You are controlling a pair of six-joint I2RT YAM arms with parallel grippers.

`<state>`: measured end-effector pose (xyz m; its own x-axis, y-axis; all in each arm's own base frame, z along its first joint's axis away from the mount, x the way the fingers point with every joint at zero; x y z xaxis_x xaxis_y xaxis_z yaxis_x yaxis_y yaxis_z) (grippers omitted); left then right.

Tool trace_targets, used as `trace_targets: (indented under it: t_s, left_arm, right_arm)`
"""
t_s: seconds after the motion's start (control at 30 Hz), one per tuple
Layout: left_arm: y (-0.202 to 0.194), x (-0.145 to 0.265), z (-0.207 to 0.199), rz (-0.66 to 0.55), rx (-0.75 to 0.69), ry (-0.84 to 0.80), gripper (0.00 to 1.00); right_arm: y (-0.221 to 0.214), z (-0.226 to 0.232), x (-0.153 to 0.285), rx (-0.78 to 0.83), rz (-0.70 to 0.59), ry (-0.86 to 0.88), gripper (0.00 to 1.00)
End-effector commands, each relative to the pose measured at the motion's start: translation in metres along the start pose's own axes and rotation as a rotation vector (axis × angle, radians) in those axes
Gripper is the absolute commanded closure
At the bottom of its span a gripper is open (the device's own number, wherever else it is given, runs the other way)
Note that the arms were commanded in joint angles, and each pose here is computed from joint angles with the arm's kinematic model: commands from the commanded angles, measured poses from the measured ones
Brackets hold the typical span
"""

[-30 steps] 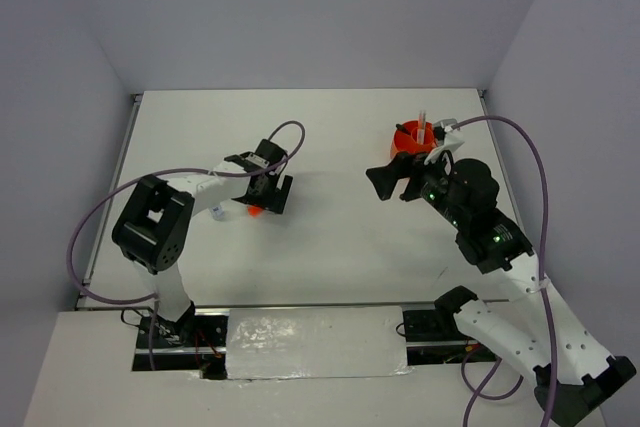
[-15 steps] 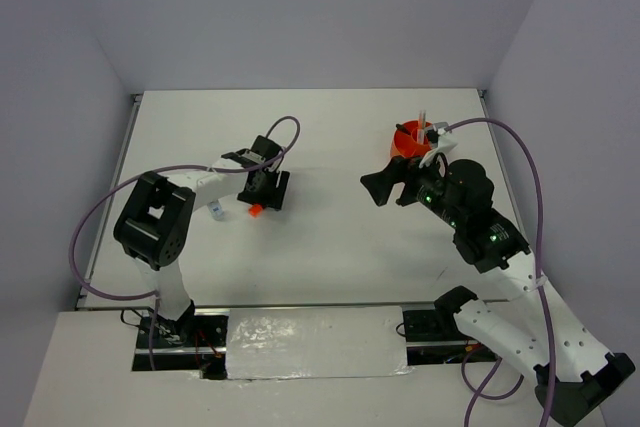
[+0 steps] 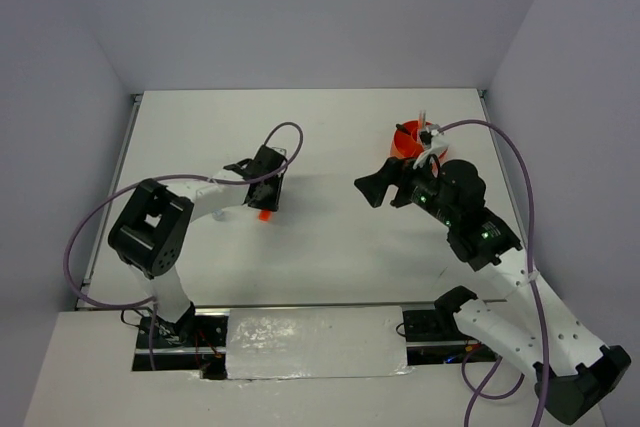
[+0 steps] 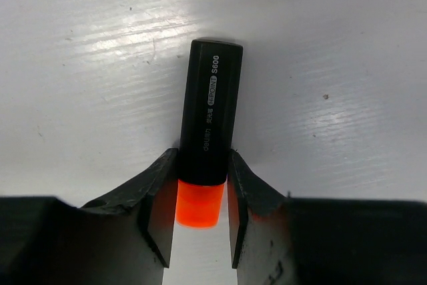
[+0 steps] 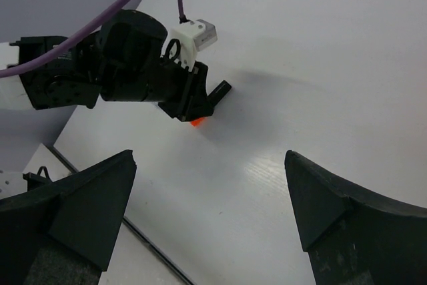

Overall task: Sort the stationery into containers
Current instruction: Pick up the pen from the center of the board.

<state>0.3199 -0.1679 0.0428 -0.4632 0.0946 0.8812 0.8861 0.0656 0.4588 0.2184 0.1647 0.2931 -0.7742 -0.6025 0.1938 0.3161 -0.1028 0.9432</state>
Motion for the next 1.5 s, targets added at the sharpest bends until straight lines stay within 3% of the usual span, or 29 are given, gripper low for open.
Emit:
trace_targets:
  t_s: [0.0,0.2,0.47,0.7,1.03,1.13,1.3,1.47]
  left_arm:
    - [-0.062,-0.009,0.006,0.163,-0.003,0.042,0.99]
    - [-0.037,0.053,-0.041,-0.066,-0.038,-0.14,1.0]
    - [-0.028,0.152,-0.117,-0.357,-0.154,-0.544,1.0]
    - [-0.023,0.193,-0.135,-0.45,-0.156,-0.707,1.0]
    - [-0.015,0.215,-0.151,-0.473,-0.173,-0.792,1.0]
    - [-0.014,0.22,-0.153,-0.48,-0.174,-0.811,1.0]
    - [-0.014,0.225,-0.155,-0.48,-0.181,-0.836,1.0]
    - [-0.017,0.227,-0.157,-0.474,-0.19,-0.861,1.0]
  right_arm:
    - [0.001,0.006,-0.01,-0.03,-0.021,0.047,0.0]
    - [-0.002,-0.001,-0.024,-0.129,-0.052,0.001,0.0]
    - [0.001,-0.008,-0.033,-0.298,-0.145,-0.05,0.0]
    - [-0.004,0.003,-0.039,-0.353,-0.136,0.013,0.04]
    - [-0.042,0.041,-0.061,-0.328,0.009,0.091,0.14]
    - [-0.049,0.044,-0.064,-0.337,0.02,0.094,0.21]
    - [-0.051,0.05,-0.07,-0.333,0.028,0.117,0.46]
    - [-0.049,0.054,-0.073,-0.324,0.031,0.131,0.6]
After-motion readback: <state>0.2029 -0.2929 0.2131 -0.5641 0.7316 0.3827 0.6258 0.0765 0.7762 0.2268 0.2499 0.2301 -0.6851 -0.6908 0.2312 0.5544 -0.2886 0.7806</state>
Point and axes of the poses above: each gripper's point midway between its finger pads, its own x axis back along the fingers, its own z axis along the line the jaws close on, y = z × x, the point moved 3 cm from there along x, back along the fingers, and after that the axes turned 12 degrees about x, right-handed, at the moved point
